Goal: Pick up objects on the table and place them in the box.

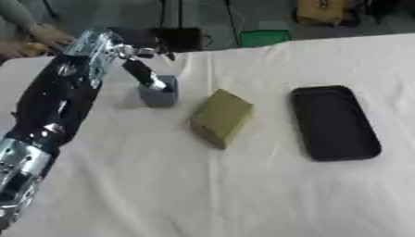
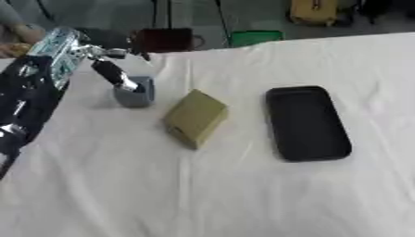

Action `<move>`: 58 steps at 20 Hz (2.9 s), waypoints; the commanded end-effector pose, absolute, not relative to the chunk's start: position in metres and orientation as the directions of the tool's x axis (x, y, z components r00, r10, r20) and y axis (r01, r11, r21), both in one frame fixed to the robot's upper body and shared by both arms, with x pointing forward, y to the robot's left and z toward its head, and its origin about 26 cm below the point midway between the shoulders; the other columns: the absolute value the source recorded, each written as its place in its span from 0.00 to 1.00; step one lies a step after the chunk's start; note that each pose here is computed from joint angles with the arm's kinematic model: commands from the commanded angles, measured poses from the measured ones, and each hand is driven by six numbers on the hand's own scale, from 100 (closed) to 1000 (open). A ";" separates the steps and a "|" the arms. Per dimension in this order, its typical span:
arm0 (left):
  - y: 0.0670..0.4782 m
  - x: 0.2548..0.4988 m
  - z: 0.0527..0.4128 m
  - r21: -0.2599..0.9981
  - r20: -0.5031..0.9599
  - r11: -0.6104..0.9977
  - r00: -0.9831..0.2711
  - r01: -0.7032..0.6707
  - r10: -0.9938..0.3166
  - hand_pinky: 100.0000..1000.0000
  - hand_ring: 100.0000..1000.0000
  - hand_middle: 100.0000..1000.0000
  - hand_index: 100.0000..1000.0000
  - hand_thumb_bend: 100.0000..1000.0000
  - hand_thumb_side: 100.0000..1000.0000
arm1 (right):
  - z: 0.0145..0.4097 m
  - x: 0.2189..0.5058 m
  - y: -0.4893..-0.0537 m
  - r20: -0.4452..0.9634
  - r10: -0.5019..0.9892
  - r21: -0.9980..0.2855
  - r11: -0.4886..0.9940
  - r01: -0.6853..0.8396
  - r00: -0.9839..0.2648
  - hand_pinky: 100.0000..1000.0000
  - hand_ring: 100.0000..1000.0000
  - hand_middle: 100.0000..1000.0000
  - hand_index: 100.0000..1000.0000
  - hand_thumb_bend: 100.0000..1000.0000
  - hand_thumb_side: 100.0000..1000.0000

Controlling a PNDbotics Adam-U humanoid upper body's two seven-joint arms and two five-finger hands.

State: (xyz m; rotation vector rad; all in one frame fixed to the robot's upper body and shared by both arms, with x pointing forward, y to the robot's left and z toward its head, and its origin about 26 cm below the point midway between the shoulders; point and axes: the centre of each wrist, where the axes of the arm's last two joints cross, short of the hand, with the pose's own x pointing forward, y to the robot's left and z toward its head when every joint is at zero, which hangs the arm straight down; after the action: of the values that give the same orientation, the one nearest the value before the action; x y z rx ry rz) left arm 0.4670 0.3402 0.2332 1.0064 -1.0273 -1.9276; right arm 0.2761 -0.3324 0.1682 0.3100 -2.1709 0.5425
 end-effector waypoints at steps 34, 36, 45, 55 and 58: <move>0.342 0.462 0.228 0.949 -0.120 -0.261 -0.563 0.177 -0.818 0.64 0.39 0.40 0.55 0.00 0.17 | 0.174 0.272 -0.334 0.775 -0.023 -0.291 0.874 -0.388 -0.631 0.61 0.47 0.74 0.81 0.00 0.48; 0.328 0.458 0.249 0.971 -0.105 -0.214 -0.612 0.108 -0.784 0.63 0.38 0.39 0.54 0.00 0.17 | 0.175 0.272 -0.334 0.775 -0.023 -0.291 0.874 -0.389 -0.631 0.61 0.47 0.74 0.81 0.00 0.48; 0.256 0.454 0.286 0.997 0.040 -0.021 -0.785 0.068 -0.618 0.62 0.38 0.40 0.54 0.00 0.16 | 0.175 0.273 -0.333 0.777 -0.031 -0.290 0.869 -0.400 -0.629 0.61 0.47 0.74 0.81 0.00 0.48; 0.184 0.471 0.236 0.952 0.304 0.175 -0.809 0.249 -0.503 0.62 0.39 0.40 0.54 0.00 0.47 | 0.178 0.275 -0.330 0.771 -0.051 -0.289 0.860 -0.420 -0.635 0.61 0.47 0.74 0.80 0.00 0.48; 0.168 0.475 0.215 0.925 0.379 0.230 -0.791 0.303 -0.481 0.62 0.39 0.40 0.54 0.00 0.54 | 0.179 0.276 -0.328 0.767 -0.058 -0.292 0.856 -0.428 -0.639 0.61 0.47 0.74 0.80 0.00 0.48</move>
State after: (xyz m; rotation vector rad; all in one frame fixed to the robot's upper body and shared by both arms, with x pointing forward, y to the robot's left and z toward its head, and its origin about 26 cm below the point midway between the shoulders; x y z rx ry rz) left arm 0.4733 0.1743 0.2085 0.1701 -1.8513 -1.6470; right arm 0.2777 -0.3290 0.1688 0.3458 -2.1882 0.5474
